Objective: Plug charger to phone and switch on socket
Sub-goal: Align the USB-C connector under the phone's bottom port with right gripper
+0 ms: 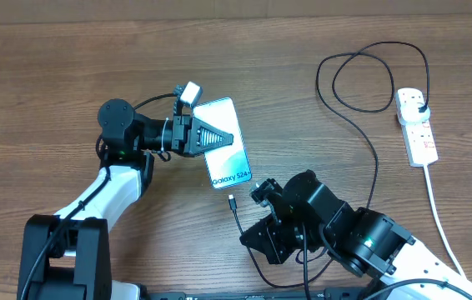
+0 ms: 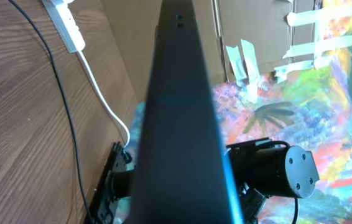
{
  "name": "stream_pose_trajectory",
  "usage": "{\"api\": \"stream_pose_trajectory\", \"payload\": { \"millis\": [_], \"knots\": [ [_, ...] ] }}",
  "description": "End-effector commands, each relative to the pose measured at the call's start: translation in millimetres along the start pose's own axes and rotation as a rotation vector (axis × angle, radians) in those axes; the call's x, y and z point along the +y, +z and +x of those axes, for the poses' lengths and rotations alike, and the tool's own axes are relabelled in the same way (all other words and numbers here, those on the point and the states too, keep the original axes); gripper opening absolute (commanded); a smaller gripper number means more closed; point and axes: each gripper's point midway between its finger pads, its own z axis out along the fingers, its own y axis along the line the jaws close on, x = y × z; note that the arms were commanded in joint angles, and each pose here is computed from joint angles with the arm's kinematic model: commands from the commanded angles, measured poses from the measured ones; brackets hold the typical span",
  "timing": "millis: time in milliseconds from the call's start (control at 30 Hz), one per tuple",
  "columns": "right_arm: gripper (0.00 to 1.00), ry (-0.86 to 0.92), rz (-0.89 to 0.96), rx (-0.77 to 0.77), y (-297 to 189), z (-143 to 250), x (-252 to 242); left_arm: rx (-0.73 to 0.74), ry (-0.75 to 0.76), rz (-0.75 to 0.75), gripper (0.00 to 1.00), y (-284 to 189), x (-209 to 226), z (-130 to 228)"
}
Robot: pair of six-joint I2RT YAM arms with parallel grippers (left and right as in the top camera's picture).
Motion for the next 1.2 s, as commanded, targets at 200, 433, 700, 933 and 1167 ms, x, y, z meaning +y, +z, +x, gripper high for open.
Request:
{"api": "stream_pose_trajectory", "payload": {
  "millis": [200,433,700,933,1167],
  "knots": [
    [0.04,-0.009,0.039,-0.035,-2,-9,-3,0.024,0.117,0.005,0.04,1,-6,0],
    [0.04,-0.013,0.082,-0.059,-2,-13,-10,0.024,0.098,0.005,0.04,1,0,1],
    [0.04,-0.019,0.082,-0.067,-2,-15,-10,0.024,0.076,0.006,0.04,2,4,2],
    [0.04,-0.046,0.078,-0.073,-2,-17,-9,0.024,0.081,0.006,0.04,2,4,2],
    [0.04,-0.049,0.073,-0.067,-2,-15,-8,0.024,0.083,0.006,0.04,2,4,2]
  ]
}}
